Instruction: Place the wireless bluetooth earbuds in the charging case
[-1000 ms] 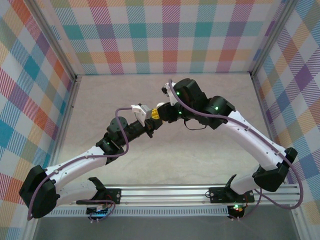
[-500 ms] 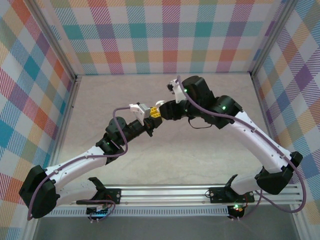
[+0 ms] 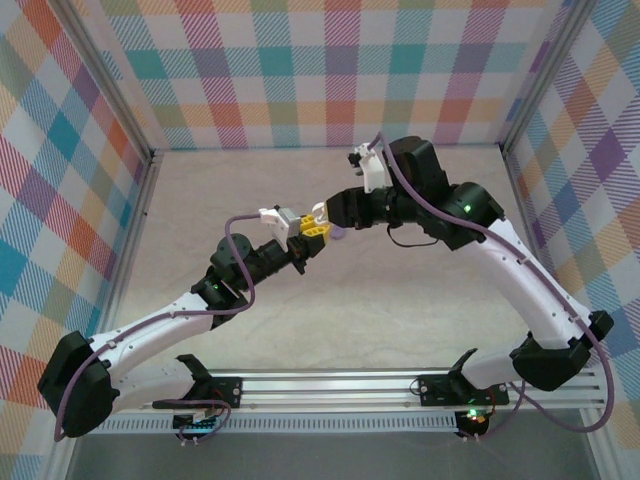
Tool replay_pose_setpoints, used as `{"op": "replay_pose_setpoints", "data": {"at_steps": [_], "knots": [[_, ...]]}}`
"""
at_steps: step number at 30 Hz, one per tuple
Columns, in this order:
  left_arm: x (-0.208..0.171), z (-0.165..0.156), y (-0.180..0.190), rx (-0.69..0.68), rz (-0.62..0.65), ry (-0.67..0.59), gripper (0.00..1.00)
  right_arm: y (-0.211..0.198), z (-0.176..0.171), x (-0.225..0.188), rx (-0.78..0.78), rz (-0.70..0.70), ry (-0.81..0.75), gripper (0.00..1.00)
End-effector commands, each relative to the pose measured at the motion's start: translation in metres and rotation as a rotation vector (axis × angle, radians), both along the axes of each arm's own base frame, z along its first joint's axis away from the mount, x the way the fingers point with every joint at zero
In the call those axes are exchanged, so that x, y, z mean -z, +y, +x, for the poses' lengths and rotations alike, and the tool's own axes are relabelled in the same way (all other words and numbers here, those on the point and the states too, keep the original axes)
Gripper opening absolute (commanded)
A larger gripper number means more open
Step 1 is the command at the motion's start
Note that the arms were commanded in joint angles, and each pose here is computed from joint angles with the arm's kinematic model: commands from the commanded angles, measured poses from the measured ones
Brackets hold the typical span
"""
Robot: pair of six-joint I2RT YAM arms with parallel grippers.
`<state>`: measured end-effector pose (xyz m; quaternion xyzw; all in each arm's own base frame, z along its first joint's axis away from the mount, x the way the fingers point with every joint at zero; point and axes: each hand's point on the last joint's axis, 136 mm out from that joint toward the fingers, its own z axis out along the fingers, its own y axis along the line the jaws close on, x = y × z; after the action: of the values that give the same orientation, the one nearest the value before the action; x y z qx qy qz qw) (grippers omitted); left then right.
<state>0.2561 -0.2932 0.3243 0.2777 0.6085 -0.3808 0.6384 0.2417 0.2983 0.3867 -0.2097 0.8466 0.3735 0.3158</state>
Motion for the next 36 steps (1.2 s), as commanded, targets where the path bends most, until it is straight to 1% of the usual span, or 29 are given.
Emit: {"op": "replay_pose_setpoints", "data": {"at_steps": [1,7,12,18,26,32,36], "knots": [[-0.011,-0.008,-0.004,0.04,-0.023,-0.035,0.0,0.001,0.0,0.005,-0.023,-0.047,0.015,0.37],[-0.01,-0.009,-0.008,0.058,-0.003,-0.032,0.0,-0.009,0.015,0.034,0.051,-0.214,0.081,0.35],[-0.01,-0.008,-0.01,0.06,0.004,-0.035,0.0,-0.009,0.019,0.046,0.062,-0.251,0.106,0.34],[-0.01,-0.008,-0.01,0.063,0.011,-0.036,0.0,-0.004,0.023,0.053,0.05,-0.271,0.116,0.35],[-0.008,-0.007,-0.013,0.066,0.023,-0.034,0.0,0.008,0.02,0.055,-0.013,-0.25,0.131,0.34],[-0.003,-0.004,-0.013,0.055,0.042,-0.025,0.0,0.012,0.018,0.05,-0.04,-0.226,0.119,0.26],[0.0,-0.001,-0.012,0.04,0.05,-0.015,0.0,0.015,0.017,0.044,-0.055,-0.201,0.107,0.23]]}}
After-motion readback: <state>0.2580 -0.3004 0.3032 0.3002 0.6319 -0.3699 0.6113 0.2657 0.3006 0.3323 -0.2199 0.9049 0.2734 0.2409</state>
